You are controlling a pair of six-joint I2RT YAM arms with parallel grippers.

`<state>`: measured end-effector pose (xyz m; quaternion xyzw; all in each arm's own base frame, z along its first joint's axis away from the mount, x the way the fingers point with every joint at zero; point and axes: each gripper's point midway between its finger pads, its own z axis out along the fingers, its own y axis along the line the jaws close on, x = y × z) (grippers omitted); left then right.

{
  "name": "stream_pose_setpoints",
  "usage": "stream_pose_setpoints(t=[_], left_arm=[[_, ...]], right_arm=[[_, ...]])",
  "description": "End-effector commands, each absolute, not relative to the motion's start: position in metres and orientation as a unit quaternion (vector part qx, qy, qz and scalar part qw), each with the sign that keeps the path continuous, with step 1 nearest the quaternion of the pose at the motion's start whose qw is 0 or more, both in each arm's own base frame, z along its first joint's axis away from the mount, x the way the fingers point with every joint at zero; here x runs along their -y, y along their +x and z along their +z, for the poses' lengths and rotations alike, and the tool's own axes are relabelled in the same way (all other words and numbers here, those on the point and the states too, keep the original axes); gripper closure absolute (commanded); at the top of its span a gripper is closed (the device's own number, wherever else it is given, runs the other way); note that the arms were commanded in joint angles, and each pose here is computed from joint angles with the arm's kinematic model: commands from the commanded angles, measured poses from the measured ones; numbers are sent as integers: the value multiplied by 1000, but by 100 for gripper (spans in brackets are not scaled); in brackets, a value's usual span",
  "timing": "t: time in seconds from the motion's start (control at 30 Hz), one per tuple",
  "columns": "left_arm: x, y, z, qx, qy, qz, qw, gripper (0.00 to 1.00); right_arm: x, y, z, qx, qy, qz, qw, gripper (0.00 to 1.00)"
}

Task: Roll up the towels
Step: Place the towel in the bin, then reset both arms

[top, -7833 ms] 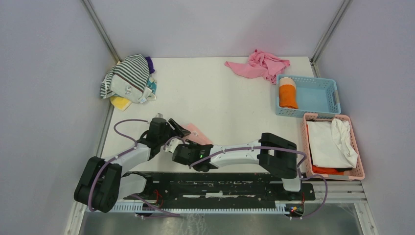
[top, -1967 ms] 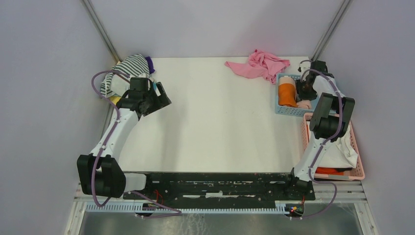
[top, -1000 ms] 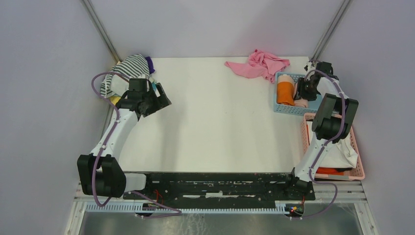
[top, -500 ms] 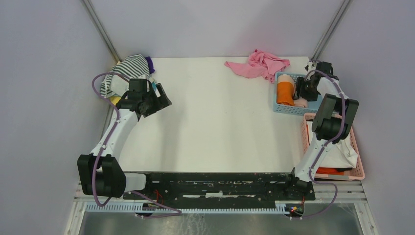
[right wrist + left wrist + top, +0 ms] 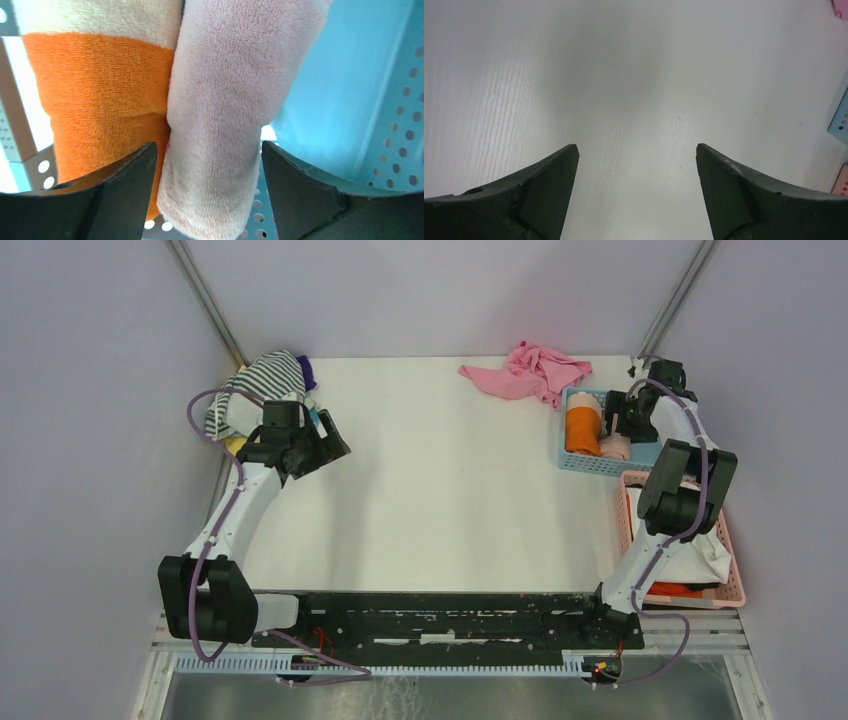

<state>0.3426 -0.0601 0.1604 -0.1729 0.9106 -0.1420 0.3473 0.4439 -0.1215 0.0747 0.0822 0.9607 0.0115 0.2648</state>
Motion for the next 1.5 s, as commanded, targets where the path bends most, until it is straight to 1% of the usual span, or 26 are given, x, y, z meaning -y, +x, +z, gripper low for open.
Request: stream_pose_setpoints(t=[0.0, 0.17, 0.27, 0.43, 0.5, 0.57, 0.67, 0.77, 0.93, 1.0, 1.1, 1.17, 1.27, 1.37, 1.47], left_arm=[[60, 348, 176, -899, -163, -152, 377, 6], [59, 348, 177, -898, -162, -151, 380, 6], [59, 348, 179, -898, -159, -151, 382, 6], [59, 348, 188, -892, -151, -154, 397, 6], [59, 348, 194, -889, -147, -155, 405, 6], [59, 348, 205, -883, -139, -157, 420, 6], [55, 347, 230, -867, -132, -153, 456, 5], [49, 340, 264, -845, -134, -147, 497, 3], [44, 315, 325, -800, -147, -162, 559, 0], [43, 299, 345, -786, -145, -165, 579, 1], [32, 272, 369, -766, -149, -148, 608, 1], [22, 249, 388, -745, -150, -130, 636, 1], [9, 217, 401, -717, -157, -108, 671, 1], [-2, 193, 398, -697, -167, -90, 692, 1], [-14, 185, 376, -696, -187, -66, 690, 1]], right_arm=[[125, 449, 126, -942, 86, -12, 323, 16], [134, 445, 138, -936, 104, -40, 334, 14], [133, 441, 157, -923, 120, -43, 362, 13], [163, 423, 180, -896, 175, -122, 390, 9], [167, 421, 188, -892, 188, -119, 393, 9], [156, 420, 203, -889, 186, -90, 408, 10], [136, 413, 241, -863, 197, -47, 463, 9], [115, 393, 294, -827, 196, -13, 526, 7], [81, 335, 374, -752, 197, 24, 628, 0], [63, 305, 398, -727, 180, 19, 662, 0], [35, 276, 401, -733, 132, -3, 668, 0], [24, 253, 406, -709, 111, -13, 696, 0], [23, 219, 407, -673, 114, -12, 731, 0], [19, 205, 389, -666, 111, -1, 737, 0], [16, 201, 363, -670, 112, 9, 734, 0]])
